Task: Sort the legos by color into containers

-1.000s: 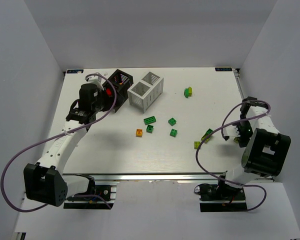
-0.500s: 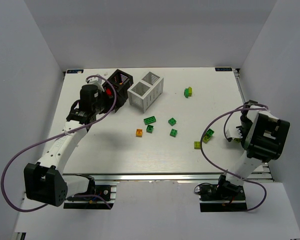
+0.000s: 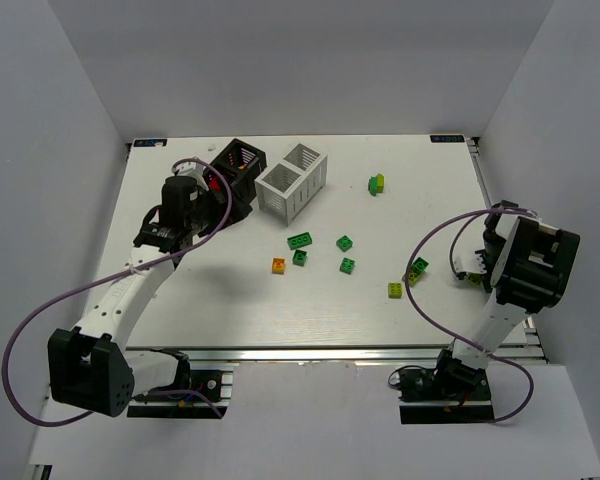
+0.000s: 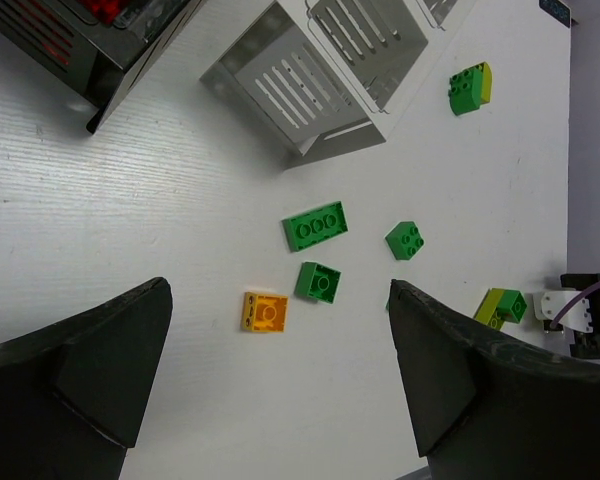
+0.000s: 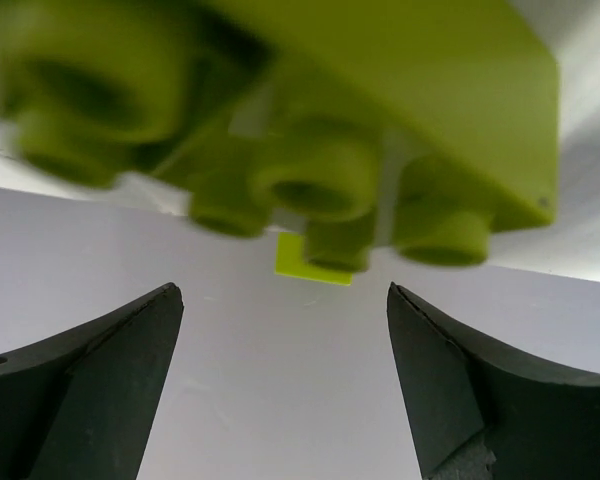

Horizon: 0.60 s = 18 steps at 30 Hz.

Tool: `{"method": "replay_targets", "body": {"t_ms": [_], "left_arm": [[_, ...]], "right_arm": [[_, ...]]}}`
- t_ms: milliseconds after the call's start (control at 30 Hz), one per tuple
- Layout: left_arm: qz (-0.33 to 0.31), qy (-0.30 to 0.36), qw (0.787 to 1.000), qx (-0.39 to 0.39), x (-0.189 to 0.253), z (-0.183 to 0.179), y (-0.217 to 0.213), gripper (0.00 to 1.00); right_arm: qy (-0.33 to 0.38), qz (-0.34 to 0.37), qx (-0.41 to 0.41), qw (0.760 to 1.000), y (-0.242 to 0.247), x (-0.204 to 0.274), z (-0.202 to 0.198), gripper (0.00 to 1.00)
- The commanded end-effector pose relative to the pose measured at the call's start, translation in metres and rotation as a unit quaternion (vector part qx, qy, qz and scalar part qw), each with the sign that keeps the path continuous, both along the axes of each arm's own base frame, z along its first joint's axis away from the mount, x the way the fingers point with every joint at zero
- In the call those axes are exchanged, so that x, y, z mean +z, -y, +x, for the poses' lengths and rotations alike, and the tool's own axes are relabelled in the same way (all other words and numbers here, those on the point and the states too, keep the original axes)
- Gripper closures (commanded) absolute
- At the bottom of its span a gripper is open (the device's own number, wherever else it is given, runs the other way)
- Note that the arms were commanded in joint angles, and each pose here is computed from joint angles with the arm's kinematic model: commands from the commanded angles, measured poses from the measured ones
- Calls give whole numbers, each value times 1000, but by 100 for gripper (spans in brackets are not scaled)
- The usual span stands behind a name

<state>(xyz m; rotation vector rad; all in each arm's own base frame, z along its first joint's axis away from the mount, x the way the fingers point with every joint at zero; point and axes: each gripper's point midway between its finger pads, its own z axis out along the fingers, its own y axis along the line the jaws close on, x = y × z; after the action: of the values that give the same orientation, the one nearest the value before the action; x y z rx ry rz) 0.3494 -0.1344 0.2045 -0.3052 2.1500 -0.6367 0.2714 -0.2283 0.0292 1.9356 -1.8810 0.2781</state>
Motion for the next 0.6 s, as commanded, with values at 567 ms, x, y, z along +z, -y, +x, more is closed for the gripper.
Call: {"method": "replay_targets", "body": {"t_ms": [567], "left_arm": [[-25, 4, 1000, 0, 5, -3, 9, 2]], "right_arm": [[-47, 23, 140, 989, 15, -12, 35, 15]]}}
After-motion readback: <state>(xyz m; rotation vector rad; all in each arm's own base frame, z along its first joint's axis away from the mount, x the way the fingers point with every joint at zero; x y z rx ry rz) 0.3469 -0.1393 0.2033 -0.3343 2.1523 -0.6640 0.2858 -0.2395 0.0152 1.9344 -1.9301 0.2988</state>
